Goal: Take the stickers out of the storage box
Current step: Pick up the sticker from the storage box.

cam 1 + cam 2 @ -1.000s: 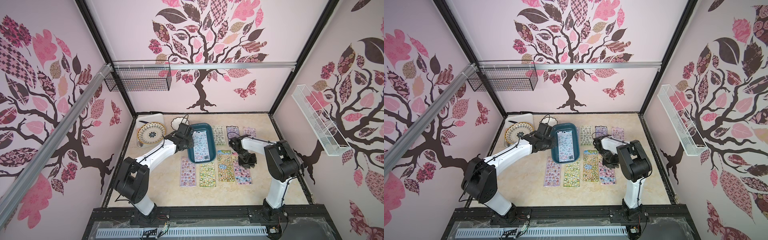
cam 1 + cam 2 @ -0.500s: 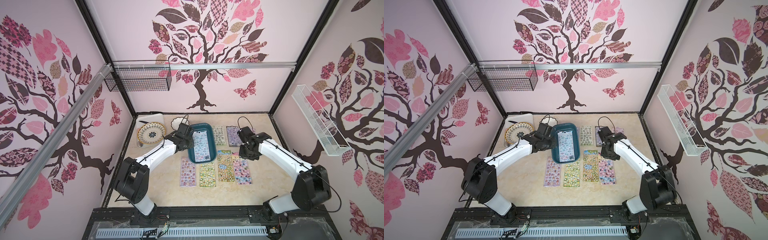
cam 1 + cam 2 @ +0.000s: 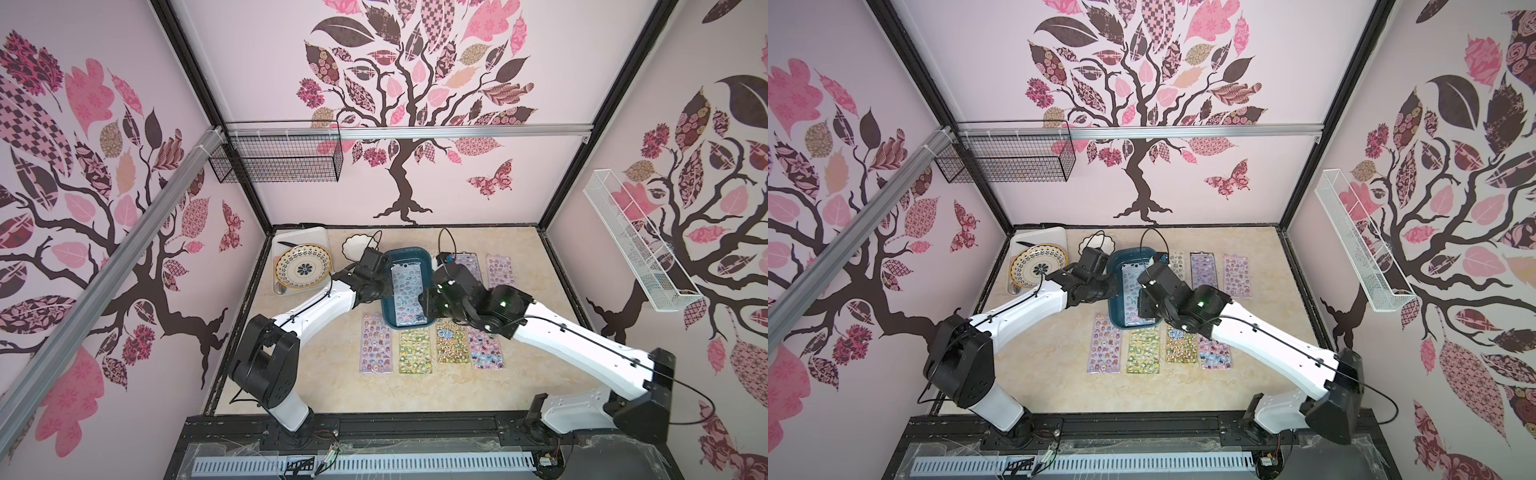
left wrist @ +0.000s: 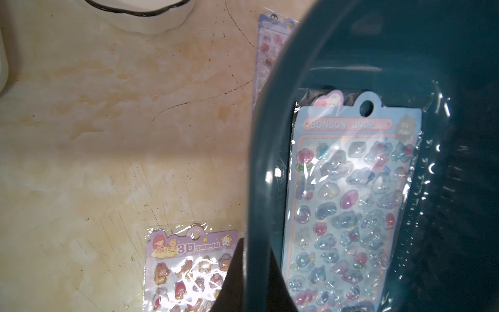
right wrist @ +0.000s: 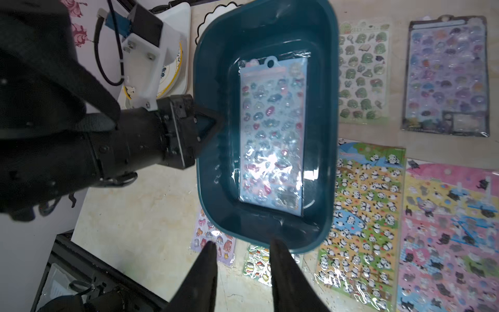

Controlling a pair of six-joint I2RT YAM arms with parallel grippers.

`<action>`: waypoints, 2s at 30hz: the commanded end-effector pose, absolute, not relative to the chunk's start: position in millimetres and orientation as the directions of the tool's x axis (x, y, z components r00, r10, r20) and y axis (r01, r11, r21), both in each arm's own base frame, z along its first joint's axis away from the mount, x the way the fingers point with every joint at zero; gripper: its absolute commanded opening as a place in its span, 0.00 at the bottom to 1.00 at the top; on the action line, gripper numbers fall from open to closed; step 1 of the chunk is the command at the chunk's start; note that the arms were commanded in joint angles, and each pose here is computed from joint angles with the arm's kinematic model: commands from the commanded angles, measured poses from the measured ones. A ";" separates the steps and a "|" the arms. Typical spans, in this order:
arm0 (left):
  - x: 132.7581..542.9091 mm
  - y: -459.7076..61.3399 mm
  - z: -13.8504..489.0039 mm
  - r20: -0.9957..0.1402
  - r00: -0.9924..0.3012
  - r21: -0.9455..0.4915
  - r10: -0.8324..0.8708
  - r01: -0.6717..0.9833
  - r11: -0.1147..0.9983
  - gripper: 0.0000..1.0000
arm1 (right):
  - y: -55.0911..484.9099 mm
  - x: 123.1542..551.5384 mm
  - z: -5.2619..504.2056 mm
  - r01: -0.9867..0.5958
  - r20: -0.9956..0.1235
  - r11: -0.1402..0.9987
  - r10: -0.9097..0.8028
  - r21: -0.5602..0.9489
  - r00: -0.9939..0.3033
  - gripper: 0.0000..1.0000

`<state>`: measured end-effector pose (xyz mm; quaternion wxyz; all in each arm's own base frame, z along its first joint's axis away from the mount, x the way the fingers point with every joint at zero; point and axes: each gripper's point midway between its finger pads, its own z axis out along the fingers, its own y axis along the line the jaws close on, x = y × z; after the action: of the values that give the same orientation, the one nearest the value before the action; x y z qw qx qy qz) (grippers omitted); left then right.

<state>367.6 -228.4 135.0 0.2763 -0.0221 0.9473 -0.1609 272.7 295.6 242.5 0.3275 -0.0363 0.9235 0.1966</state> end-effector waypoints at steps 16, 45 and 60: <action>361.4 -251.3 159.2 -0.571 -0.809 -0.402 -0.143 0.123 0.907 0.00 | 255.5 328.2 128.5 0.114 -0.497 0.993 0.114 0.031 -0.860 0.61; 365.4 -246.0 174.8 -0.546 -0.808 -0.504 -0.222 0.105 0.857 0.00 | 307.4 324.8 124.9 -0.131 -0.459 0.885 0.102 0.448 -0.883 0.55; 368.2 -242.9 168.8 -0.533 -0.816 -0.499 -0.224 0.090 0.862 0.00 | 323.3 297.5 167.5 -0.281 -0.458 0.691 0.080 0.666 -0.886 0.46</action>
<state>359.6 -224.9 128.3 0.2681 -0.0423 0.9413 -0.2006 305.4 320.8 143.7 0.2239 -0.0362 0.9066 0.3558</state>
